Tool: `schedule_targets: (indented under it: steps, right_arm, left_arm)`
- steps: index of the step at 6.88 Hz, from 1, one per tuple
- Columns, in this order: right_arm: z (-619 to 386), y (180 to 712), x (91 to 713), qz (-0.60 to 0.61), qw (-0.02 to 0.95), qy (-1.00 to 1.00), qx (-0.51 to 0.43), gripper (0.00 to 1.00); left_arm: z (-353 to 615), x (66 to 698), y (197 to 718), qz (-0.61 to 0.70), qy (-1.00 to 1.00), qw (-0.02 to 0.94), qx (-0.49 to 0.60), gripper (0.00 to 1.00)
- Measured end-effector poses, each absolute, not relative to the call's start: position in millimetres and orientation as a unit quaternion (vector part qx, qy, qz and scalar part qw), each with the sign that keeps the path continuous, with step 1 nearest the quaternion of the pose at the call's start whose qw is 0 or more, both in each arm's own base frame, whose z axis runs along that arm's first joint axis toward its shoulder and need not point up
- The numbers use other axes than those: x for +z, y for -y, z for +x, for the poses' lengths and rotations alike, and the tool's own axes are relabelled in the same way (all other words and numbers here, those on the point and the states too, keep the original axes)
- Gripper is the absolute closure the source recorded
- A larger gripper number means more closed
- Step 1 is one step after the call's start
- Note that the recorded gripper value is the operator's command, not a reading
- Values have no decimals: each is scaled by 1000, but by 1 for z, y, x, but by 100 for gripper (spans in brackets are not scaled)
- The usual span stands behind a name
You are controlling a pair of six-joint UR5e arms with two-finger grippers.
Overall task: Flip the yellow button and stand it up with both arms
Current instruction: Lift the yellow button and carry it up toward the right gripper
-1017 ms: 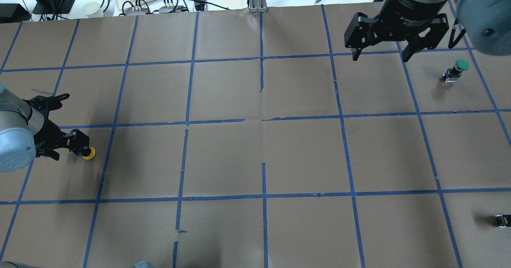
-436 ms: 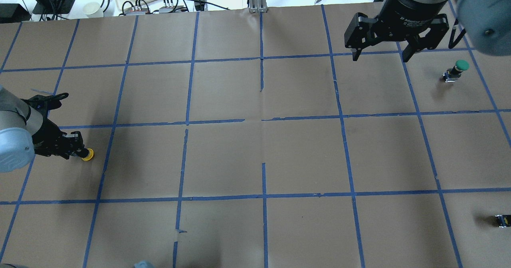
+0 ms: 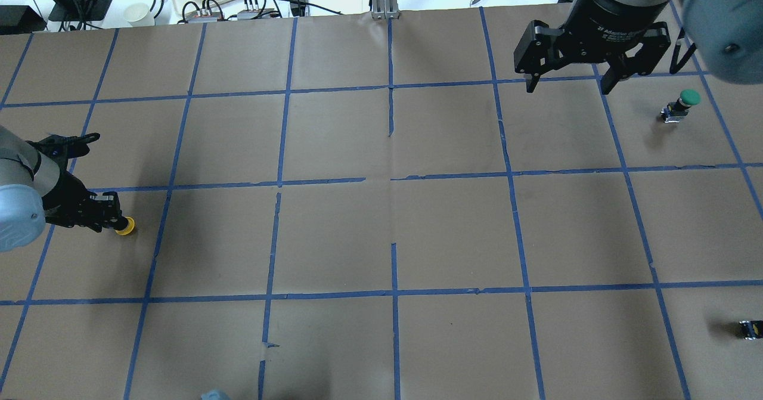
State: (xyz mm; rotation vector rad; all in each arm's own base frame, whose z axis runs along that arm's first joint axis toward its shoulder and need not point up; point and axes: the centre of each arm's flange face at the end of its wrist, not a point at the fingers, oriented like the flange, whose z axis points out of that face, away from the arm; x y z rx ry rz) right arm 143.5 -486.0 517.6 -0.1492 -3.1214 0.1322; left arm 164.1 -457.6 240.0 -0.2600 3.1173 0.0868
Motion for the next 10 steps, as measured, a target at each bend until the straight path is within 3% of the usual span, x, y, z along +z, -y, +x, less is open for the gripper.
schedule_targets:
  steps: [3,6,10]
  right_arm:
    - [141,489,519,-51,-9,998,46,0]
    - [141,496,518,-114,-160,980,16,0]
    - [141,496,520,-264,-348,895,-89,0]
  left_arm:
    - [109,306,487,-125,-982,-124,68,97]
    - [4,363,515,-276,-881,-364,125,99]
    - [-127,406,519,-333,-739,-547,210,98]
